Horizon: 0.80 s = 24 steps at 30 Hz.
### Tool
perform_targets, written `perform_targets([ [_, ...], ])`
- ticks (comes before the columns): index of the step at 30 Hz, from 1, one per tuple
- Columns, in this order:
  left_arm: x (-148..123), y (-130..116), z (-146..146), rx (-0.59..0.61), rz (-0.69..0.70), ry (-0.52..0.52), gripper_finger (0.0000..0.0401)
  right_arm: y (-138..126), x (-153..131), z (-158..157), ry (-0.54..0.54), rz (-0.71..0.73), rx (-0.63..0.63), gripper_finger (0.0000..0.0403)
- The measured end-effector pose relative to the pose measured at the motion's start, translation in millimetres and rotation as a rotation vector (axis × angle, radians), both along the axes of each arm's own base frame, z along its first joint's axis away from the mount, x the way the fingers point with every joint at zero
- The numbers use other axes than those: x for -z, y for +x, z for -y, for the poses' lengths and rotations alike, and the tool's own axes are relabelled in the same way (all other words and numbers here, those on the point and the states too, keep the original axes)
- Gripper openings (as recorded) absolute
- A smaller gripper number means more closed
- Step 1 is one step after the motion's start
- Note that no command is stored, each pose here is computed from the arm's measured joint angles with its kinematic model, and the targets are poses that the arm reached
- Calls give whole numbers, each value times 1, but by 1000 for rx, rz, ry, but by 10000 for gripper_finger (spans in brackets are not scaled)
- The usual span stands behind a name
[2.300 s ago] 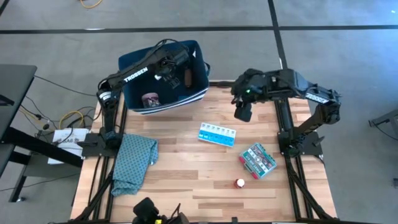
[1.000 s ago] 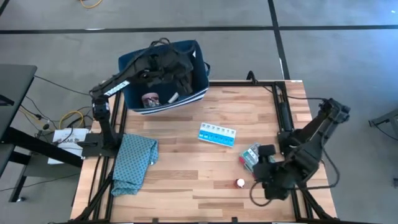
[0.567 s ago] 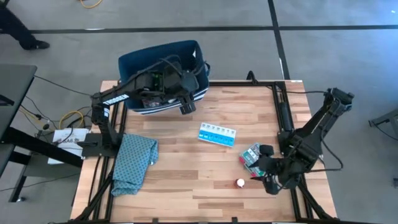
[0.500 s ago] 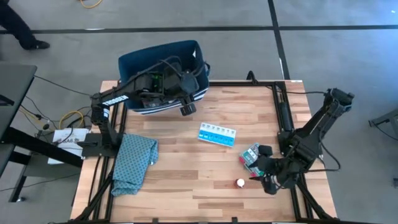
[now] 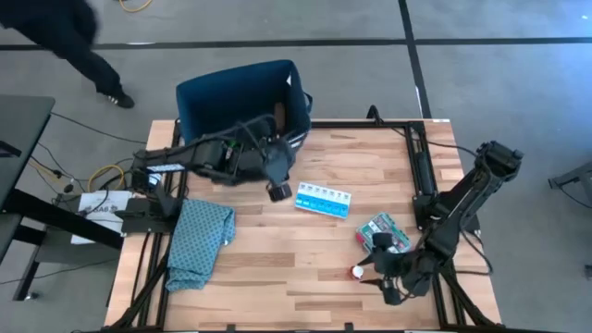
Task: Pick & place medical supplies in basket/bin
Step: Put the red pill bottle into the blue bin
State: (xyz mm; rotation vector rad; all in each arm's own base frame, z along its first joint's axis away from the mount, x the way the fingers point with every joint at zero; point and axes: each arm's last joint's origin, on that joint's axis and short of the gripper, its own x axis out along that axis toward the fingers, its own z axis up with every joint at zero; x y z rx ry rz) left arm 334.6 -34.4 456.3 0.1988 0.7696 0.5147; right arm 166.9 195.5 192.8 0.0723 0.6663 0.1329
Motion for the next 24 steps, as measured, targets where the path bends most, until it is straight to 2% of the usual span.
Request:
perform_targets([
  [7, 0, -8, 42, 63, 39, -17, 173, 6, 14, -5, -66, 11, 18, 221],
  [12, -2, -17, 70, 71, 85, 14, 173, 8, 25, -8, -100, -14, 16, 221],
  [19, 0, -41, 112, 37, 158, 37, 173, 9, 32, -9, -134, -26, 23, 215],
  [24, 20, -64, 141, -65, 226, 79, 173, 10, 30, -8, -176, 16, 32, 176],
])
